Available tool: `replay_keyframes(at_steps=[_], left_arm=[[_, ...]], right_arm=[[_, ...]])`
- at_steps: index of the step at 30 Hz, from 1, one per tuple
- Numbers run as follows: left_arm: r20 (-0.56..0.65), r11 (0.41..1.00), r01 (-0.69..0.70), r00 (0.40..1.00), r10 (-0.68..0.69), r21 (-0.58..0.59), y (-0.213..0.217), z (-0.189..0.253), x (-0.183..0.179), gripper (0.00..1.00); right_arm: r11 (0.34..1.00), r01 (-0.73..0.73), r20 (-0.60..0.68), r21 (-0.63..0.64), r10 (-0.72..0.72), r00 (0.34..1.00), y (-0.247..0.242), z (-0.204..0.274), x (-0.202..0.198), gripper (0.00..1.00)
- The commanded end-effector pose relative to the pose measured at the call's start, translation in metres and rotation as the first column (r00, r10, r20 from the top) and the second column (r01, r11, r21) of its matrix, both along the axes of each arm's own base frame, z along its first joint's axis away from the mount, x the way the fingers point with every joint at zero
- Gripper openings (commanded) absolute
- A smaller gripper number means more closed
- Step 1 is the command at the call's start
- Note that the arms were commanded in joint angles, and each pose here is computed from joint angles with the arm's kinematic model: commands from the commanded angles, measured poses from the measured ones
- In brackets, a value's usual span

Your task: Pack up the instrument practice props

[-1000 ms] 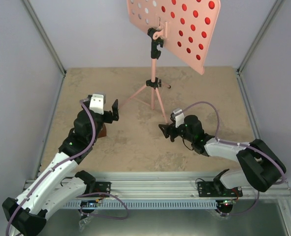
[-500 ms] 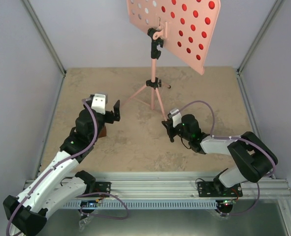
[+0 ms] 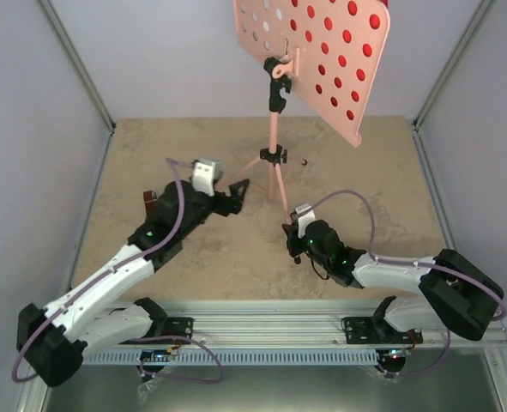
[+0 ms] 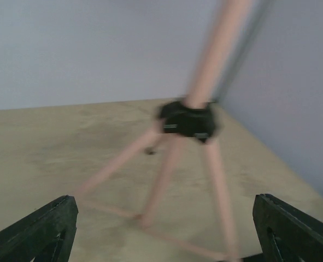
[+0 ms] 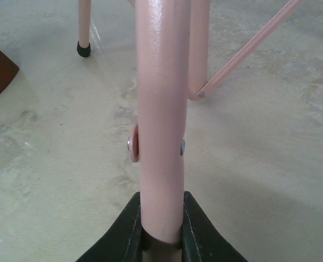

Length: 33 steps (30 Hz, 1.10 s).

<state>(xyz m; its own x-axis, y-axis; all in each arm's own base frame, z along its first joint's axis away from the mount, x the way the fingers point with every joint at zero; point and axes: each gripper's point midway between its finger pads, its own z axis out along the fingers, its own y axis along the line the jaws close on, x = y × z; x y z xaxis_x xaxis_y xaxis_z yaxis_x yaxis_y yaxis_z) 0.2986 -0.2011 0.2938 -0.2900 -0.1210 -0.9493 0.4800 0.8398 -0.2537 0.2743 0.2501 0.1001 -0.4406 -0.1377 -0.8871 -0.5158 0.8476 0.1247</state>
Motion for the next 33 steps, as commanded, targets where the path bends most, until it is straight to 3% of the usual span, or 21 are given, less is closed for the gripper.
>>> replay_keyframes(at_steps=[1,7,18,24,33], left_arm=[[0.026,0.956,0.198,0.980,-0.197,-0.217,-0.069,0.039,-0.023,0.90],[-0.061,0.919,0.212,0.967,-0.246,-0.333,-0.095,0.010,-0.018,0.87],[-0.247,0.941,0.220,0.926,-0.285,-0.259,-0.136,-0.055,0.008,0.82],[-0.324,0.940,0.248,0.892,-0.315,-0.233,-0.162,-0.084,0.022,0.57],[-0.352,0.952,0.194,0.896,-0.270,-0.236,-0.162,-0.102,0.031,0.29]], right_arm=[[0.969,0.202,-0.018,0.140,-0.202,0.979,-0.005,0.023,0.003,0.01],[0.961,0.196,-0.080,0.193,-0.183,0.980,0.016,0.016,-0.011,0.00],[0.959,0.173,-0.129,0.225,-0.147,0.981,0.030,0.004,-0.019,0.00],[0.957,0.184,-0.133,0.225,-0.157,0.979,0.030,0.000,-0.019,0.00],[0.950,0.186,-0.120,0.250,-0.160,0.980,0.026,0.003,-0.022,0.00]])
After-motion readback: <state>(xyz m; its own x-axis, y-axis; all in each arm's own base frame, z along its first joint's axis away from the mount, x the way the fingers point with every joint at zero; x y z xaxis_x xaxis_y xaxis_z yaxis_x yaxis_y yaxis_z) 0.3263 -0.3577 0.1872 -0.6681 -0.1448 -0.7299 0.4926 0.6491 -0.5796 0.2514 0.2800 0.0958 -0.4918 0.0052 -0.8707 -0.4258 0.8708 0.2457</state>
